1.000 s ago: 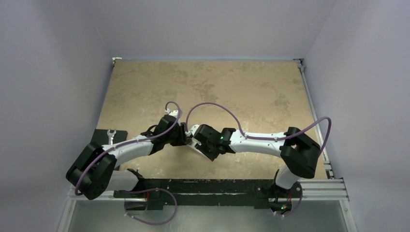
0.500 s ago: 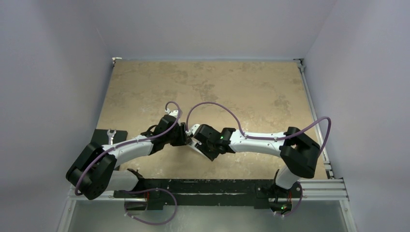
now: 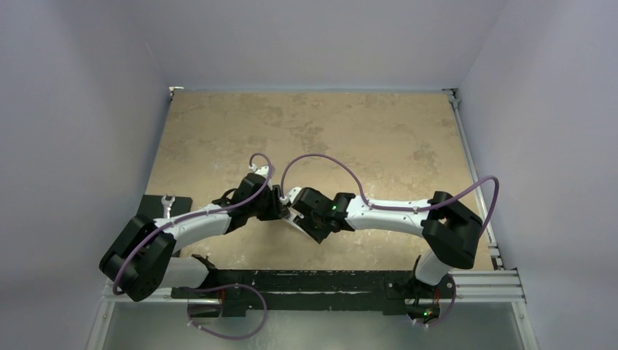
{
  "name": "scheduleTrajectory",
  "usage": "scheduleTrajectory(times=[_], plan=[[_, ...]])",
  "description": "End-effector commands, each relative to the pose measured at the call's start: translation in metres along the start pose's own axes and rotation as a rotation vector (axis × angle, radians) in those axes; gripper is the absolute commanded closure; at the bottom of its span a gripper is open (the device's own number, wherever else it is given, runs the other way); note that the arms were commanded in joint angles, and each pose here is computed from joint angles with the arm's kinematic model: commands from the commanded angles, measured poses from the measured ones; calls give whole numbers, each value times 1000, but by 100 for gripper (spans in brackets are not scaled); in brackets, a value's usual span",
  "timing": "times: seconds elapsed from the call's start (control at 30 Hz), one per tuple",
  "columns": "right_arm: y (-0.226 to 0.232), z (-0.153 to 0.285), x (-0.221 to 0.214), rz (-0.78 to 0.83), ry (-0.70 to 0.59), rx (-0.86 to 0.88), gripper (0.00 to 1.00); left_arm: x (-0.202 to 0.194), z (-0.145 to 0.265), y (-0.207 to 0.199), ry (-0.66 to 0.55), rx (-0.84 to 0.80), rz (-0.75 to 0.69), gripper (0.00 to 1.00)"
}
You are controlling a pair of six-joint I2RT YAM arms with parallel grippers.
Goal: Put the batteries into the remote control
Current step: Load the battery cover into the remote control.
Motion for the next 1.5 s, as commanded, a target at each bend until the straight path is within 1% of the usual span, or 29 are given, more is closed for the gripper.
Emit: scheduleTrajectory(times=[0.0, 0.33, 0.43, 0.57, 0.67, 0.77, 0.87, 1.13, 1.27, 1.47], plan=[[3, 4, 6, -11, -26, 10, 58, 4, -1, 0, -26, -20, -17, 61], [5, 15, 14, -63, -75, 14, 56, 4, -1, -1, -24, -21, -16, 61], [5, 20, 18, -108, -99, 11, 56, 4, -1, -1, -24, -19, -19, 61], [7, 26, 21, -214, -137, 10, 57, 4, -1, 0, -22, -18, -22, 62], [7, 26, 24, -261, -160, -2, 63, 4, -1, 0, -20, -18, -22, 62], [8, 22, 25, -285, -166, -8, 73, 3, -1, 0, -17, -14, -24, 61], [7, 17, 25, -300, -163, -29, 79, 3, -1, 0, -16, -14, -25, 61], [4, 5, 24, -317, -146, -86, 88, 3, 0, 1, -16, -12, -26, 61], [2, 0, 21, -324, -132, -118, 91, 3, 0, 1, -16, -12, -26, 61], [3, -5, 16, -325, -112, -116, 93, 2, 0, 1, -15, -13, -25, 61]])
Point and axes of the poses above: each gripper's point midway between its finger pads, its own z axis back along the fingers, its own y axis along the line the jaws close on, x = y × z, the point moved 7 cm from there along z, back along the fingers, and after that the axes turned 4 degrees about -z, right-handed, at the moved point
